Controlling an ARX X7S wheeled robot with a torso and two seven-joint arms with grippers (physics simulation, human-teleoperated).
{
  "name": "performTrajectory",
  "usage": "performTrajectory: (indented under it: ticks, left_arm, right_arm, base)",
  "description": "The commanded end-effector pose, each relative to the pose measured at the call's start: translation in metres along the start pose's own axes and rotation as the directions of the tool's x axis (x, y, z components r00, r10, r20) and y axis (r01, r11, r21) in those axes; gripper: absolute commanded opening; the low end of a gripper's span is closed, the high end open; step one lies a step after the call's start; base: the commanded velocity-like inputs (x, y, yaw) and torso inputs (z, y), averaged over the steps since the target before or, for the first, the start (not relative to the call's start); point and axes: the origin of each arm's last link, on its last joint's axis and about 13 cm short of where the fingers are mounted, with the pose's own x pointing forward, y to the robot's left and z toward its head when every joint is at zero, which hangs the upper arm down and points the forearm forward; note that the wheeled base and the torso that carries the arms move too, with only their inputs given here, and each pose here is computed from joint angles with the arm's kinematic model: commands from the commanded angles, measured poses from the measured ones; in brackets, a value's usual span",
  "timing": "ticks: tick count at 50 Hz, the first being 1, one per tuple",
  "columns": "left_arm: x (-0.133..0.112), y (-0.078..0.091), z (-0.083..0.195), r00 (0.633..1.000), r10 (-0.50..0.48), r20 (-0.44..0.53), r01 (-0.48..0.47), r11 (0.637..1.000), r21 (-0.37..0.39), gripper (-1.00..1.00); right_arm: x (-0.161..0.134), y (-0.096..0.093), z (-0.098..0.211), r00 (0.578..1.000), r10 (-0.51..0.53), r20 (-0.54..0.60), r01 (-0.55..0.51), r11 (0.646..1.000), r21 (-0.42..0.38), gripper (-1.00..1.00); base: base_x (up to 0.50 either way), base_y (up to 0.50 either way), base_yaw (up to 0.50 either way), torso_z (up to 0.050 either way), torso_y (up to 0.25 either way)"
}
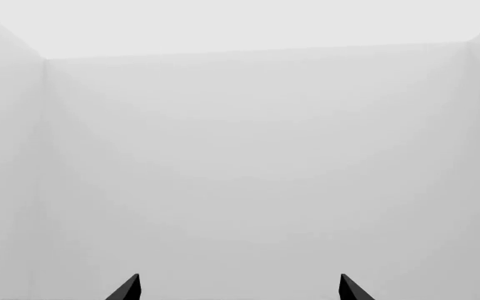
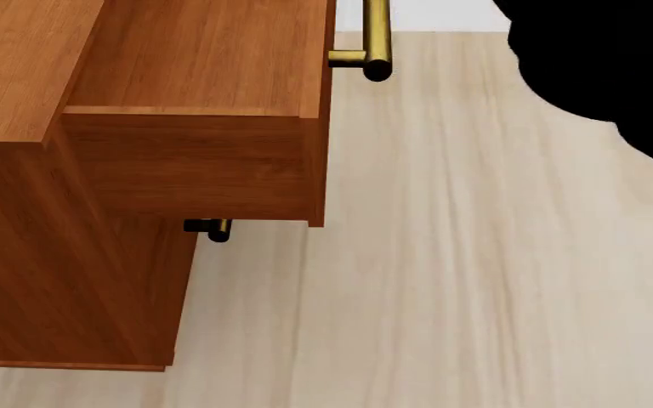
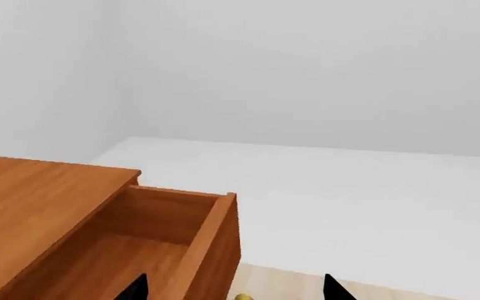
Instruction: Close the bottom drawer of the cabinet and open the top drawer.
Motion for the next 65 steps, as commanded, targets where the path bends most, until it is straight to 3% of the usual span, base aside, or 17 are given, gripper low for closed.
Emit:
performTrajectory:
  ticks: [1, 9, 20, 39, 65]
  left_arm:
    - [-0.001, 0.002, 0.0, 1.0, 0.004, 0.0, -0.004, 1.0, 0.0, 1.0]
    - [-0.001, 0.002, 0.0, 1.0, 0.002, 0.001, -0.002, 1.0, 0.001, 1.0]
    - [-0.001, 0.005, 0.001, 1.0, 0.009, 0.004, -0.009, 1.0, 0.0, 1.0]
    - [-0.001, 0.007, -0.002, 1.0, 0.015, -0.001, -0.015, 1.0, 0.004, 1.0]
    - [-0.003, 0.009, -0.004, 1.0, 0.022, -0.005, -0.022, 1.0, 0.006, 1.0]
  right_arm:
    - [0.003, -0.002, 0.021, 0.997, 0.021, -0.081, -0.032, 0.991, -0.129, 1.0]
    - [0.011, 0.001, 0.032, 0.985, 0.026, -0.171, -0.074, 0.958, -0.277, 1.0]
    - [0.029, 0.01, 0.044, 0.972, 0.035, -0.23, -0.12, 0.922, -0.367, 1.0]
    - [0.062, 0.028, 0.051, 0.95, 0.046, -0.31, -0.193, 0.865, -0.463, 1.0]
    - [0.081, 0.034, 0.025, 0.913, 0.028, -0.406, -0.254, 0.819, -0.514, 1.0]
  base:
    - [0.0, 0.0, 0.0, 0.0, 0.0]
    - [0.0, 0.0, 0.0, 0.0, 0.0]
    - [0.0, 0.0, 0.0, 0.0, 0.0]
    - [0.0, 0.0, 0.0, 0.0, 0.0]
    - [0.0, 0.0, 0.0, 0.0, 0.0]
